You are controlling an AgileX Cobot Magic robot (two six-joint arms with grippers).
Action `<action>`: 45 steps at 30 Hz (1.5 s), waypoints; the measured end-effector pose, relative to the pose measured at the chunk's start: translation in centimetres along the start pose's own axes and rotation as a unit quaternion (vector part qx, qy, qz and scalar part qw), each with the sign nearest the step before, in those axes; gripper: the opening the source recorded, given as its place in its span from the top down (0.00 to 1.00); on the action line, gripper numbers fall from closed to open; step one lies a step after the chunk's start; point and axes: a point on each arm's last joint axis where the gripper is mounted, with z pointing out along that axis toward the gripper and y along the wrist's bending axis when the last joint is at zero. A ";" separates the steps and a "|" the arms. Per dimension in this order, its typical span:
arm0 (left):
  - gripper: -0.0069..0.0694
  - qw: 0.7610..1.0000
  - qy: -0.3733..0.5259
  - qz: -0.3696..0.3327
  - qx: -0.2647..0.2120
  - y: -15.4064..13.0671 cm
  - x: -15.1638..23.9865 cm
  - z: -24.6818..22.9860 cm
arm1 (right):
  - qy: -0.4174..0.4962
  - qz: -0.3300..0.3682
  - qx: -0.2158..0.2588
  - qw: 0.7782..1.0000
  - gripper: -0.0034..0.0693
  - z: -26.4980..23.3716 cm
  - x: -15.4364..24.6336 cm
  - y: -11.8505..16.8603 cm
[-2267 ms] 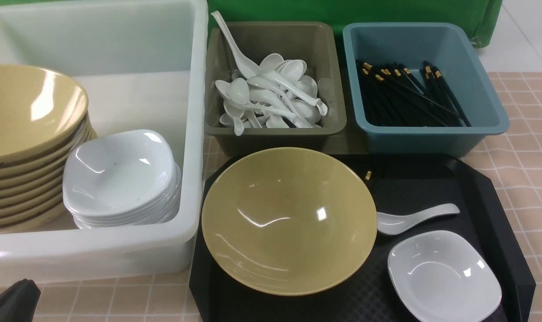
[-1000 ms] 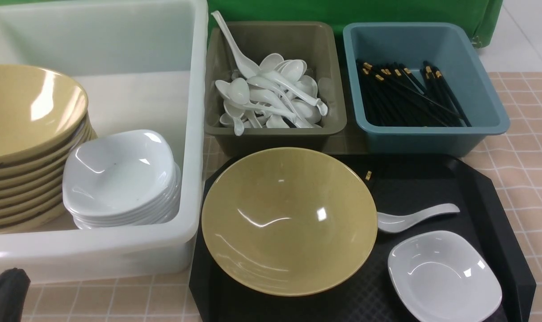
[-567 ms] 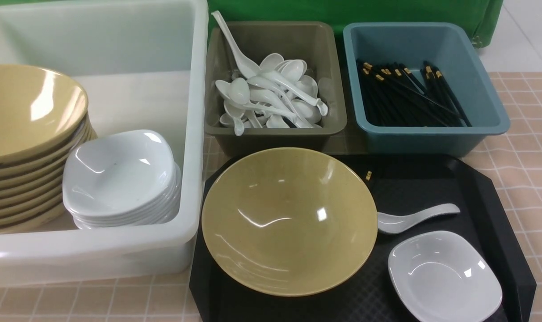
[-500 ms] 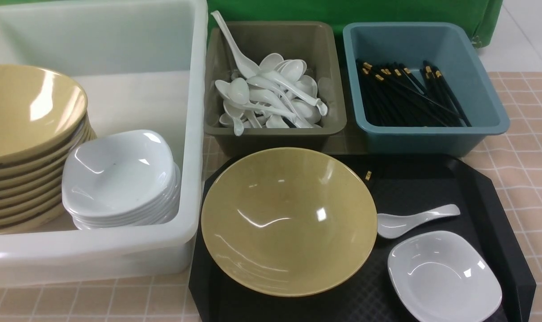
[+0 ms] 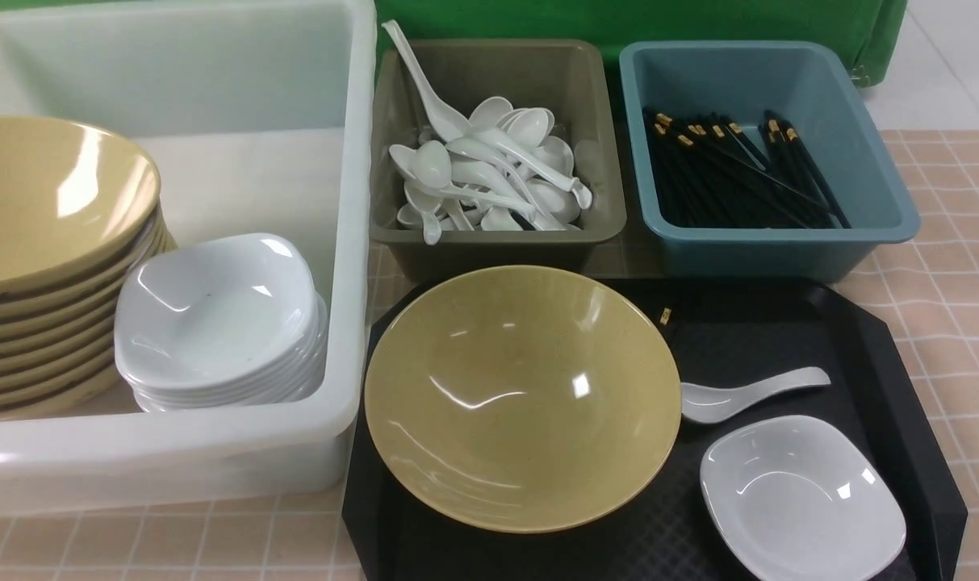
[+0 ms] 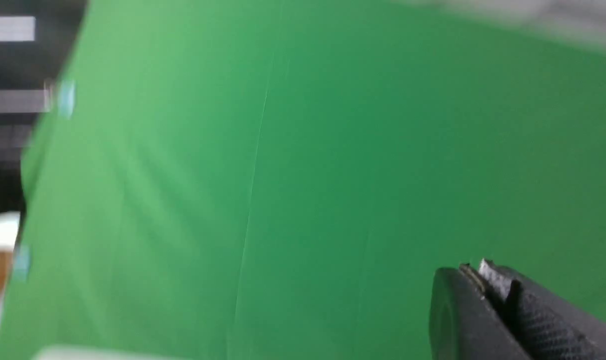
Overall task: On brown table put chopsticks spoon bowls plates into blue grey white boxes.
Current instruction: 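Grasp the large bowl on the tray by its rim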
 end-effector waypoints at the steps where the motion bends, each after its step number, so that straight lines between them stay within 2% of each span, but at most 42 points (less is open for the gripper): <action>1: 0.90 0.998 0.053 -0.027 -0.003 -0.1 0.6 1.5 | 0.056 -0.013 -0.001 0.998 0.90 0.8 1.1 0.0; 3: 0.90 0.988 0.149 -0.045 -0.004 -0.5 1.8 3.6 | 0.142 -0.016 -0.008 0.990 0.90 1.8 3.0 0.1; 4: 0.90 0.987 0.155 -0.046 -0.002 -0.6 1.7 3.6 | 0.150 -0.015 -0.009 0.989 0.90 1.8 3.1 0.1; 5: 0.90 0.967 0.252 -0.042 0.011 -1.5 2.5 5.3 | 0.211 -0.004 -0.022 0.977 0.90 2.3 4.4 0.4; 7: 0.90 0.944 0.326 -0.021 0.039 -2.7 3.3 6.7 | 0.262 -0.008 -0.058 0.963 0.90 2.6 5.4 1.0; 9: 0.90 0.899 0.426 0.021 0.097 -5.0 4.8 8.1 | 0.307 -0.033 -0.126 0.943 0.90 2.9 6.4 2.2; 10: 0.90 0.895 0.434 0.020 0.101 -5.2 4.9 8.2 | 0.309 -0.036 -0.133 0.941 0.90 2.9 6.5 2.3; 11: 0.90 0.868 0.476 0.039 0.139 -6.8 6.0 9.1 | 0.319 -0.058 -0.178 0.929 0.90 2.9 7.2 2.9; 12: 0.90 0.860 0.486 0.042 0.149 -7.2 6.3 9.3 | 0.322 -0.064 -0.190 0.925 0.90 2.9 7.4 3.1; 13: 0.90 0.832 0.519 0.053 0.187 -9.2 7.7 10.1 | 0.322 -0.085 -0.227 0.915 0.90 2.8 8.1 3.7; 15: 0.90 0.799 0.552 0.073 0.227 -12.0 9.9 11.2 | 0.318 -0.085 -0.259 0.908 0.90 2.5 9.3 4.3; 17: 0.90 0.780 0.569 0.088 0.245 -13.4 11.4 11.6 | 0.312 -0.082 -0.262 0.909 0.90 2.5 9.7 4.4; 18: 0.90 0.758 0.584 0.118 0.266 -15.4 13.3 12.2 | 0.301 -0.081 -0.261 0.914 0.90 2.6 10.1 4.4; 19: 0.90 0.756 0.587 0.119 0.265 -15.5 13.5 12.3 | 0.300 -0.080 -0.261 0.914 0.90 2.6 10.1 4.4; 20: 0.90 0.734 0.604 0.149 0.273 -16.8 15.5 12.7 | 0.298 -0.079 -0.261 0.915 0.90 2.7 10.2 4.5; 21: 0.90 0.728 0.609 0.156 0.273 -17.1 16.1 12.8 | 0.298 -0.078 -0.261 0.915 0.90 2.7 10.2 4.5; 23: 0.90 0.692 0.642 0.198 0.264 -18.5 20.1 13.7 | 0.300 -0.078 -0.262 0.914 0.90 2.6 10.4 4.5; 25: 0.90 0.673 0.661 0.210 0.257 -19.0 22.7 14.4 | 0.300 -0.077 -0.262 0.914 0.90 2.6 10.4 4.5; 30: 0.90 0.647 0.686 0.206 0.262 -20.3 26.6 14.8 | 0.292 -0.076 -0.258 0.918 0.90 2.7 10.3 4.5; 32: 0.90 0.641 0.688 0.187 0.286 -21.6 27.5 14.2 | 0.290 -0.075 -0.256 0.919 0.90 2.8 10.2 4.4; 40: 0.90 0.635 0.665 0.097 0.381 -25.6 27.5 12.1 | 0.289 -0.075 -0.256 0.919 0.89 2.8 10.2 4.4; 45: 0.90 0.648 0.648 0.075 0.394 -25.6 25.6 13.0 | 0.289 -0.075 -0.256 0.919 0.89 2.8 10.2 4.4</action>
